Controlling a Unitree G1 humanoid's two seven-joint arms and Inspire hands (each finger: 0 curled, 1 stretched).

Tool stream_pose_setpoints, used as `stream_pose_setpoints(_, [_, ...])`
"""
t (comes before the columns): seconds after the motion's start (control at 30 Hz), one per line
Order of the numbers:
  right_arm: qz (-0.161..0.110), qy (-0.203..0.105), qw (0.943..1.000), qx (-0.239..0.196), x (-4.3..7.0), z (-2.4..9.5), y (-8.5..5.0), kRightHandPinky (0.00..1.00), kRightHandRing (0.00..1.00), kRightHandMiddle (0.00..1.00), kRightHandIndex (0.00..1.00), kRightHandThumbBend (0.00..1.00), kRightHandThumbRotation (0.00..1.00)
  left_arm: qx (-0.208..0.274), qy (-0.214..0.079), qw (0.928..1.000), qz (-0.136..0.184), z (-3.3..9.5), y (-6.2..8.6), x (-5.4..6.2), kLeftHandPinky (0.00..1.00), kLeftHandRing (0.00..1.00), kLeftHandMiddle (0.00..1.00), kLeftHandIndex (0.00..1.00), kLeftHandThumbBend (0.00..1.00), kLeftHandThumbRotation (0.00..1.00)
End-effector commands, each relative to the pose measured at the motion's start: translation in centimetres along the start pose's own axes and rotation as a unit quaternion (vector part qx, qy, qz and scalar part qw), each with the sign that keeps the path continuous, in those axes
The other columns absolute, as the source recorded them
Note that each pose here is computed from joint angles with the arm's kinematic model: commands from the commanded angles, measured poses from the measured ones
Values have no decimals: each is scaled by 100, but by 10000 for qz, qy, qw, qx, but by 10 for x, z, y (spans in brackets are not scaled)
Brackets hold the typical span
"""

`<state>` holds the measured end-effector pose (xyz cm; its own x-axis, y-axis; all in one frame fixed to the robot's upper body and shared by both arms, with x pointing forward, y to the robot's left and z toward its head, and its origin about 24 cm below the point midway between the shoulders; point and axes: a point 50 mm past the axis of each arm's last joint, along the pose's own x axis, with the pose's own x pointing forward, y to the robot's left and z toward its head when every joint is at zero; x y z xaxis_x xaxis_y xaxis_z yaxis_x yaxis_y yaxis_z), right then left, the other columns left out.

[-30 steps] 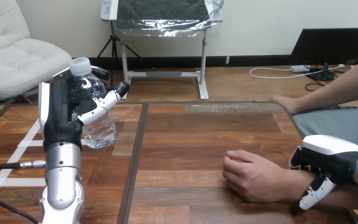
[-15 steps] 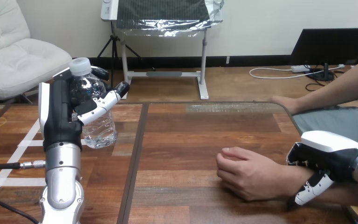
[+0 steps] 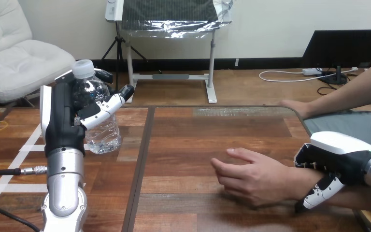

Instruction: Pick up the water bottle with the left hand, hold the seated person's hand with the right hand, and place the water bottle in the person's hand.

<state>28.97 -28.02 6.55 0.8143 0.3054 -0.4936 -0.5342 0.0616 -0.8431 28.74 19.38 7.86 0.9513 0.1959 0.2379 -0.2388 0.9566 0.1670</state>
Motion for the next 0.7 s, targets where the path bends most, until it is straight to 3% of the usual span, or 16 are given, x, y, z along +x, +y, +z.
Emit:
stream_pose_setpoints(0.0, [-151, 79, 9996, 245, 1, -3, 1, 22, 27, 35, 36, 78, 24, -105, -468, 9988, 86, 19, 0, 8, 26, 31, 37, 43, 62, 0])
stream_pose_setpoints(0.67, [-420, -93, 9982, 419, -4, 0, -12, 25, 30, 37, 38, 78, 18, -150, -457, 9988, 52, 19, -1, 9, 26, 31, 37, 43, 62, 0])
